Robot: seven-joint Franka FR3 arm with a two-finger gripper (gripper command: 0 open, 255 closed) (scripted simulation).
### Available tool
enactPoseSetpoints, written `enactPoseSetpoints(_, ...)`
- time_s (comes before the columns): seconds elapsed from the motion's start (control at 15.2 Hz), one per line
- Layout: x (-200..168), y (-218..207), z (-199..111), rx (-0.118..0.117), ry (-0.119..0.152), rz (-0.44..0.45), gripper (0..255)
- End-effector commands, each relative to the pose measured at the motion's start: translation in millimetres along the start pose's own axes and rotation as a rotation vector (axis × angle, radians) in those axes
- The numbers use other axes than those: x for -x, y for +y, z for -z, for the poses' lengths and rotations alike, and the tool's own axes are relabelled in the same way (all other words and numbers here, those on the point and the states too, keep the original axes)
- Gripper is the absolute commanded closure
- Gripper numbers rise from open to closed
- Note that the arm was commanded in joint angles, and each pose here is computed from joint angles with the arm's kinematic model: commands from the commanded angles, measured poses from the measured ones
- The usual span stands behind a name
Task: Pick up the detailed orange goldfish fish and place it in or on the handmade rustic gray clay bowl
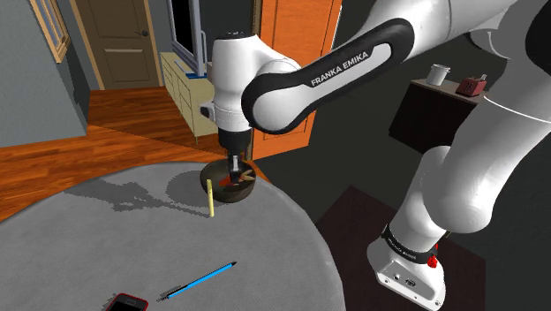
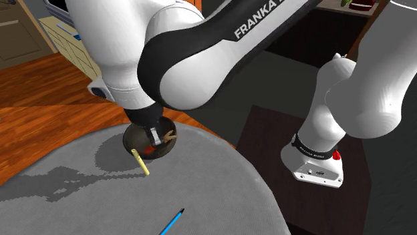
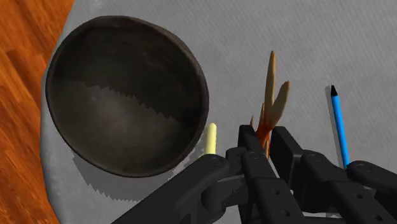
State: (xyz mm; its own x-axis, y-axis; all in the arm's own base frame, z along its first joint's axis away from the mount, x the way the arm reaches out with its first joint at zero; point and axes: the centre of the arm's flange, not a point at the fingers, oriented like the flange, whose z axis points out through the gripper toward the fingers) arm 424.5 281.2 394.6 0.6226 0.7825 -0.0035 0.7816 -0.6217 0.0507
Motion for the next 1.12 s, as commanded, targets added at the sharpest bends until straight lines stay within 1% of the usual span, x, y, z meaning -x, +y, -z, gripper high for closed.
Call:
enactPoseSetpoints(0.0,-4,27,0,0.001,-0.001,0.001,255)
enactPoseSetpoints(0.53,-22,132,-1,0.001,-0.001,0.001,255)
enactPoseSetpoints(1.06,-22,130,-43,0.001,-0.001,0.001,255)
